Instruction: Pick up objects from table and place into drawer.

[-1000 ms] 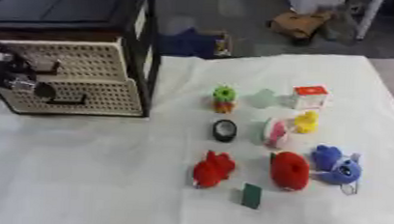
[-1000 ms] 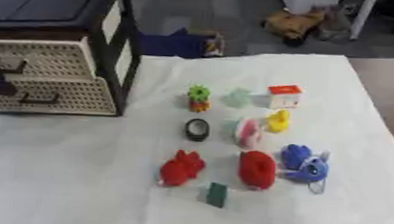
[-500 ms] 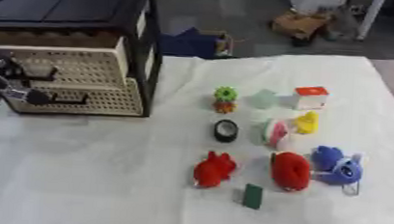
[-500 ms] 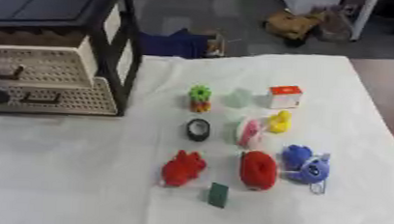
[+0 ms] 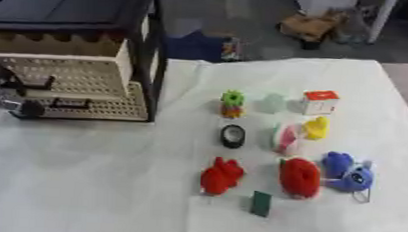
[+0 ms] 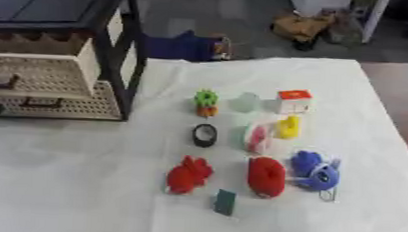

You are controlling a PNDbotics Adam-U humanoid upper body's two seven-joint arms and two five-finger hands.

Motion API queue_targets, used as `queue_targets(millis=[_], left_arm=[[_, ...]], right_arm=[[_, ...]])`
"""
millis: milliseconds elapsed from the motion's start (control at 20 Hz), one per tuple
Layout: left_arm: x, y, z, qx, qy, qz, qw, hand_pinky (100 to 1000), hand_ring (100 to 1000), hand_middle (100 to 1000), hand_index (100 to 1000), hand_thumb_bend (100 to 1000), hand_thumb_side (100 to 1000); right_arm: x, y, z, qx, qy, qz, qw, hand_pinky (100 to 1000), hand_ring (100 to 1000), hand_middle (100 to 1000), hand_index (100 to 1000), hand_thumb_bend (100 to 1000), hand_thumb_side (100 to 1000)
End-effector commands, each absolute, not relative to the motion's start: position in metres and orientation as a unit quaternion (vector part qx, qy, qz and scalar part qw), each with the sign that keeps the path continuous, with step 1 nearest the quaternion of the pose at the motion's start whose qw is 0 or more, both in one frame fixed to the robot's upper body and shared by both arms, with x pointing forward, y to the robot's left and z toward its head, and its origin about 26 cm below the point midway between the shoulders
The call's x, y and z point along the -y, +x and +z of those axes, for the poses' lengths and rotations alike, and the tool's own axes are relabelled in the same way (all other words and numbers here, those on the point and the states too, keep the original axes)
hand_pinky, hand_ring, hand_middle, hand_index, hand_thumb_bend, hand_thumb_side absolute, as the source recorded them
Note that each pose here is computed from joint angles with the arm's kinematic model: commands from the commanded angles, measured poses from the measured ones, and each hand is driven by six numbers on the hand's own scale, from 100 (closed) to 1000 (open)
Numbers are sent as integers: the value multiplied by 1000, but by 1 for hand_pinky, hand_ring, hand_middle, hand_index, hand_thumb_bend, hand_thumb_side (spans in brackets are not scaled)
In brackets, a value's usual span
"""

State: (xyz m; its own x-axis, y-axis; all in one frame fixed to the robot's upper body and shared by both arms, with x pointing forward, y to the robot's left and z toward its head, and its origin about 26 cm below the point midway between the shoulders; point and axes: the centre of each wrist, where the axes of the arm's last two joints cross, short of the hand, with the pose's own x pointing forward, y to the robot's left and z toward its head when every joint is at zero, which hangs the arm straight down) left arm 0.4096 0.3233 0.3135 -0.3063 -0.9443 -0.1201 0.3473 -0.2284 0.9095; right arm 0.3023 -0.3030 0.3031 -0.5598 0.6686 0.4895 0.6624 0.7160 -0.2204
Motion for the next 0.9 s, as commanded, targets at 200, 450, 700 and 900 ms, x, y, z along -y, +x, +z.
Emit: queue_targets(millis=[200, 450, 700, 900], left_arm=[[-329, 392, 331, 413, 384, -693, 450, 100, 100, 100, 842, 743, 1000], [-326, 381, 330, 417, 386, -696, 439, 100, 100, 100, 841, 740, 1000], [-326, 372, 328, 425, 390, -691, 435, 100, 100, 100, 839, 734, 1000], [-328, 364, 327, 433, 393, -685, 434, 100, 100, 100, 837, 728, 1000]], right_arm=[[306, 298, 312, 885, -384, 4, 262, 623, 733, 702, 859, 100, 1000], [306, 298, 312, 885, -385, 4, 262, 624, 733, 702, 859, 100, 1000], [306, 297, 312, 885, -386, 3, 261, 624, 733, 702, 859, 100, 1000], [306, 297, 313, 885, -386, 2, 261, 624, 733, 702, 859, 100, 1000]])
